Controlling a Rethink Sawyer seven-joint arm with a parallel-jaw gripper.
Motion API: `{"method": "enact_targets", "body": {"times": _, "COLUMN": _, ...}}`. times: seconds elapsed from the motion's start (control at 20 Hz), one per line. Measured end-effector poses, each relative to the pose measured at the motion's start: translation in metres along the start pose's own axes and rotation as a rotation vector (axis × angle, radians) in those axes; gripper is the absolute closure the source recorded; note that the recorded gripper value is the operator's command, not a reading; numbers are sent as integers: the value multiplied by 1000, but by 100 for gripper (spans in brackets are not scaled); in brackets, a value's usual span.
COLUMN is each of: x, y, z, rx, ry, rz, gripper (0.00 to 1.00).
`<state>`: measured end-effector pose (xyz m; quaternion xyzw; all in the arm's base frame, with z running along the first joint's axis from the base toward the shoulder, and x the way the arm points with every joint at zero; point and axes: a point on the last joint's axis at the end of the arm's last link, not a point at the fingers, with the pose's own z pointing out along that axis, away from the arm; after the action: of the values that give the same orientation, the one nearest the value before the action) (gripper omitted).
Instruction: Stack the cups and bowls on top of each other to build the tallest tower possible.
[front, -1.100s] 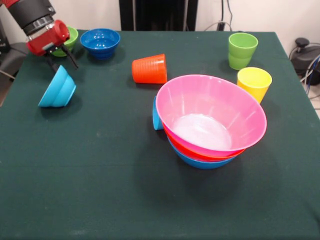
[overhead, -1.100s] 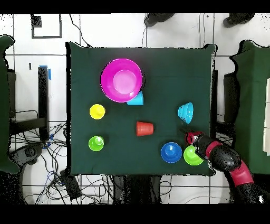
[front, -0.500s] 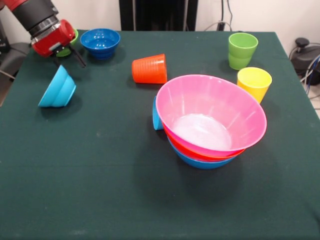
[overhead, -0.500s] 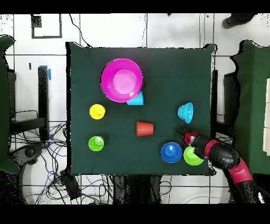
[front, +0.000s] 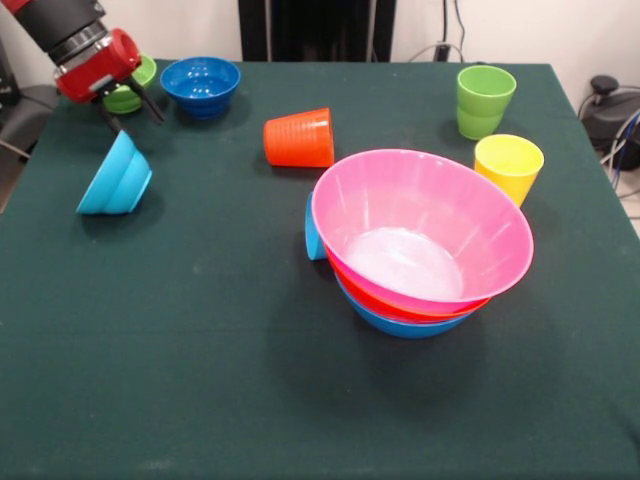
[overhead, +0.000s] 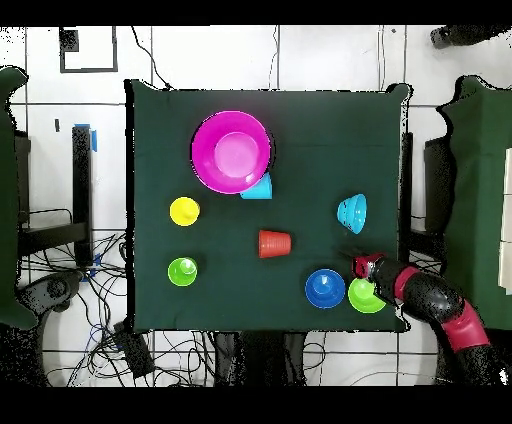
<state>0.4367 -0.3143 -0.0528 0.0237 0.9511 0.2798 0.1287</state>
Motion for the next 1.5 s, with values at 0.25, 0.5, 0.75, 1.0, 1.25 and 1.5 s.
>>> {"method": "enact_targets", "body": {"times": 0.25, "x": 0, "y": -4, "z": -6, "rx": 10, "ry": 13, "rz": -2, "gripper": 0}}
{"method": "enact_targets", "body": {"times": 0.5, "x": -9, "y": -17, "z": -13, "rx": 24, "ry": 19, "rz": 3, "gripper": 0}}
{"method": "enact_targets", "body": {"times": 0.75, "x": -20, "y": -35, "z": -22, "rx": 39, "ry": 24, "rz": 1, "gripper": 0}}
{"method": "enact_targets", "body": {"times": 1.0, "x": -31, "y": -50, "z": -26, "rx": 45, "ry": 14, "rz": -11, "gripper": 0}}
{"method": "enact_targets", "body": {"times": 1.25, "x": -43, "y": -61, "z": -28, "rx": 49, "ry": -17, "rz": -34, "gripper": 0}}
{"method": "enact_targets", "body": {"times": 1.5, "x": -46, "y": -60, "z": -25, "rx": 41, "ry": -27, "rz": -40, "gripper": 0}}
